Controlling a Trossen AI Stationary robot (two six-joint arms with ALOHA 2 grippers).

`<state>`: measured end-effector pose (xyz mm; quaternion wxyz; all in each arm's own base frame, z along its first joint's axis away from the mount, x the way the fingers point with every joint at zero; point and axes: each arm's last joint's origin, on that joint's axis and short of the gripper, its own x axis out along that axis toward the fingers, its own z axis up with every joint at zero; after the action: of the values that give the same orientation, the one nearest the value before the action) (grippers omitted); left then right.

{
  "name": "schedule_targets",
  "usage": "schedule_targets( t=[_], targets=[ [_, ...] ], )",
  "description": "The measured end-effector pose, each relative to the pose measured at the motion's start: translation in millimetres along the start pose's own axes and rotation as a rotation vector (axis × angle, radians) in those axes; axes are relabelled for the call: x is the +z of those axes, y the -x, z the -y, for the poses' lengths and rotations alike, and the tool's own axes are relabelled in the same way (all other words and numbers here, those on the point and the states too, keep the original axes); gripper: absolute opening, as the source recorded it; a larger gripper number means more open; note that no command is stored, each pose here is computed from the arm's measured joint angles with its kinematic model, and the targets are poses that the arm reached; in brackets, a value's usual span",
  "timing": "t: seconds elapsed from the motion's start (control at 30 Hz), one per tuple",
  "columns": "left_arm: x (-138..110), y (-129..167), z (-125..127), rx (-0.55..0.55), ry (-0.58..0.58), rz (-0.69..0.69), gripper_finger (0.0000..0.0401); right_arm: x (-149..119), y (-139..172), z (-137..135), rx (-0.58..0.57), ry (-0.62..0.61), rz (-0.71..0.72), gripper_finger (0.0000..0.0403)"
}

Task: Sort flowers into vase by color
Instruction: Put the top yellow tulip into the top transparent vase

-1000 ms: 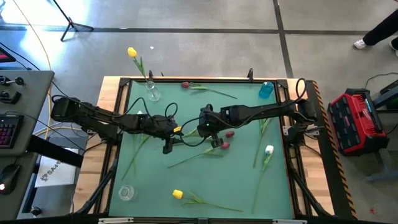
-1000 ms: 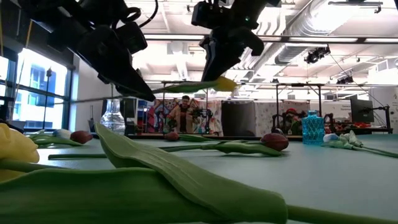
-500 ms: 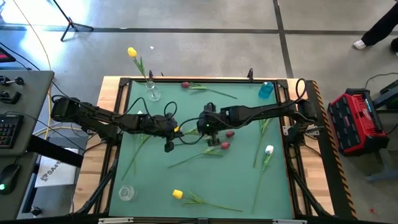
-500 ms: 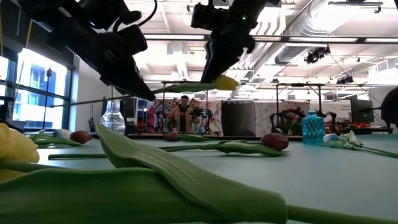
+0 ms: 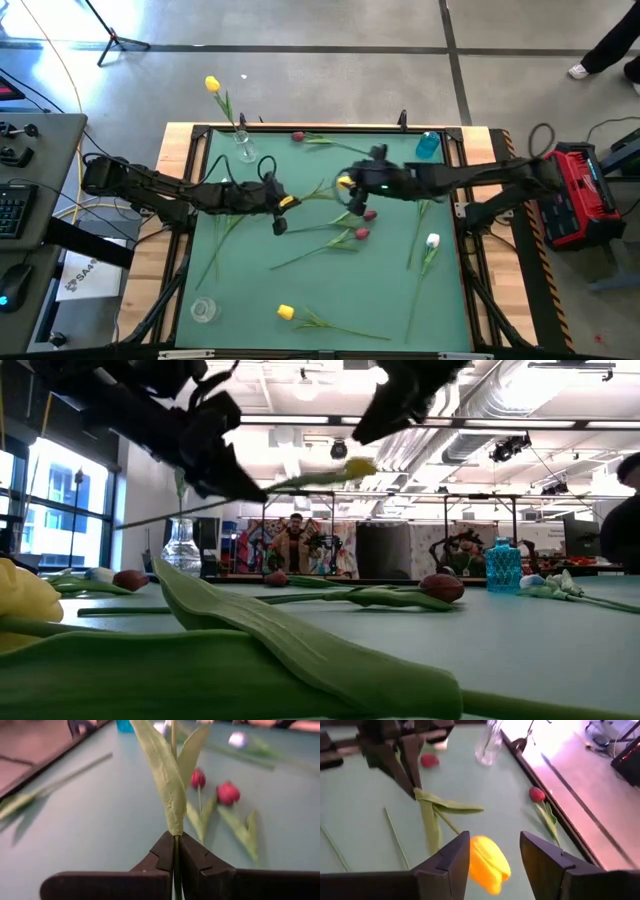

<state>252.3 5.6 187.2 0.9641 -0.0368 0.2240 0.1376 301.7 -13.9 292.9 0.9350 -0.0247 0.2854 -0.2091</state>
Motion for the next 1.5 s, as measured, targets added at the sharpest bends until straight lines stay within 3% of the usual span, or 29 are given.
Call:
schedule_targets(
  t=[0.4, 0.63, 0.77, 0.87, 0.97, 1.17, 1.27, 1.5],
  targets=[
    [28.7, 4.4, 0.8, 0.044, -0.009, 0.298, 0.0000, -98.6, 26.7, 10.4, 0.120, -0.397, 0.548, 0.0162],
    [38.2, -0.1, 6.9, -0.066, -0.009, 0.458, 0.0000, -133.3, 18.1, 7.9, 0.195, -0.443, 0.582, 0.0162],
    [33.1, -16.0, 13.0, -0.138, -0.030, 0.540, 0.0000, -132.7, 10.4, 2.1, 0.256, -0.410, 0.581, 0.0162],
    [30.3, -24.0, 14.6, -0.125, -0.048, 0.615, 0.0000, -128.5, 4.4, -2.4, 0.289, -0.382, 0.574, 0.0162],
    [31.9, -24.7, 12.8, -0.047, -0.066, 0.684, 0.0000, -129.7, -2.1, -5.8, 0.300, -0.366, 0.546, 0.0162],
    [29.5, -1.2, -12.5, 0.314, -0.054, 0.813, 0.0000, -137.3, -11.1, -10.3, 0.297, -0.350, 0.495, 0.0162],
    [23.5, 10.9, -34.4, 0.460, -0.055, 0.802, 0.0000, -140.0, -13.7, -13.1, 0.301, -0.341, 0.484, 0.0162],
    [21.6, 32.8, -80.7, 0.607, -0.054, 0.848, 0.0000, -141.2, -15.2, -13.9, 0.292, -0.297, 0.491, 0.0162]
  ],
)
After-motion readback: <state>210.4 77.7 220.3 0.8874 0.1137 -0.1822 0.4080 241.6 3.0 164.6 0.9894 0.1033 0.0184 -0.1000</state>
